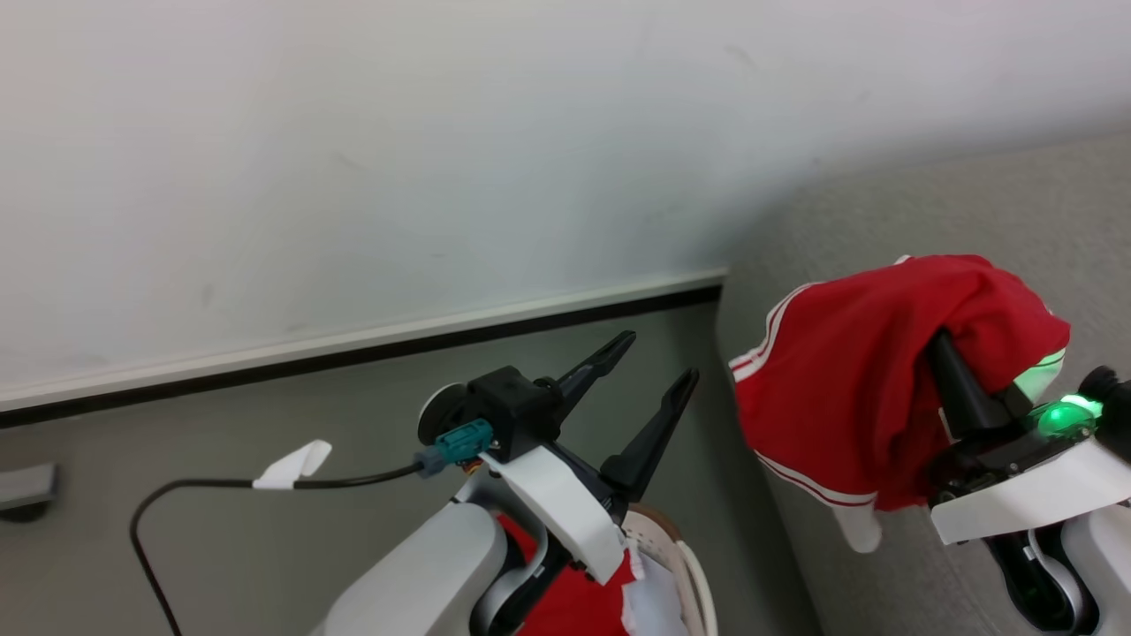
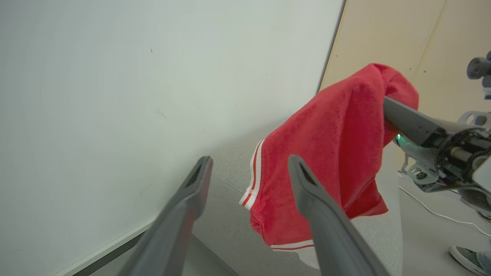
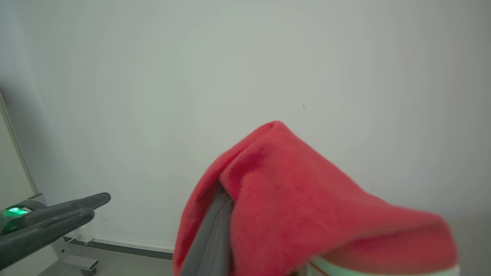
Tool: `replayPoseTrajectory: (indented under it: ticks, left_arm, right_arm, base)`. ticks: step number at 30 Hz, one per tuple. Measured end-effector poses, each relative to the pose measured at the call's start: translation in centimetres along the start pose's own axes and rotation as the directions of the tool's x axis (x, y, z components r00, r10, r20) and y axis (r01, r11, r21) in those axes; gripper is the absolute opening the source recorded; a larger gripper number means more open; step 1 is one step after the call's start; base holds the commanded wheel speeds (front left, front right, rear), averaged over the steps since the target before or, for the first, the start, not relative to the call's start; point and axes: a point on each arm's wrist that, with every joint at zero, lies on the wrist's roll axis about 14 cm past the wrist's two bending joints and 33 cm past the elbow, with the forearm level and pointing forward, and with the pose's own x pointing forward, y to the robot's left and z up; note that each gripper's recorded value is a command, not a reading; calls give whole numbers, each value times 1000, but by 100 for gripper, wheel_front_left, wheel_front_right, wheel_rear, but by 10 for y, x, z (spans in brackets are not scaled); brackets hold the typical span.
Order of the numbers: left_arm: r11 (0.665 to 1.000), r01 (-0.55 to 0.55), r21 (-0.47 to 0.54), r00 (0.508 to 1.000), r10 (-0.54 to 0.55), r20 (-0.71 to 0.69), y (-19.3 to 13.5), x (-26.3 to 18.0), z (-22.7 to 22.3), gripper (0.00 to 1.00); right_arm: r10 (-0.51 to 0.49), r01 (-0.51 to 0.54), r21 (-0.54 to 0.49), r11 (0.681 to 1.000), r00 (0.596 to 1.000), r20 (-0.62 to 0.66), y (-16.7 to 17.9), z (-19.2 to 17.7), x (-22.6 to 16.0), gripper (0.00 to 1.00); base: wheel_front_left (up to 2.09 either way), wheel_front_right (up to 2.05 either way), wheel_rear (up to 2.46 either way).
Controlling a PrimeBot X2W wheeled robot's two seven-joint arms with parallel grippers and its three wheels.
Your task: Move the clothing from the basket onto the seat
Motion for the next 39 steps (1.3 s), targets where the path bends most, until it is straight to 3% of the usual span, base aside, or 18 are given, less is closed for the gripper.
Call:
replayPoseTrajectory:
  ticks: [11, 22, 33, 39]
  left_arm:
    - [981, 194, -16, 981, -194, -21, -36, 38, -37, 100]
    - [953, 297, -60, 953, -299, -45, -65, 52, -62, 100]
    - [949, 314, -24, 947, -315, -66, -49, 57, -82, 100]
    - [957, 287, -47, 951, -291, -106, -21, 55, -110, 100]
  right_arm:
    - [-190, 193, -70, 979, 981, 50, -51, 24, -40, 0]
    - [-279, 287, -121, 950, 957, 78, -69, 38, -64, 0]
    - [-319, 343, -173, 923, 936, 148, -108, 61, -33, 0]
    - [-351, 403, -240, 883, 908, 231, -154, 91, 1, 0]
  base:
    - [0, 0, 0]
    - [0, 0, 0]
    - [0, 0, 0]
    - [0, 0, 0]
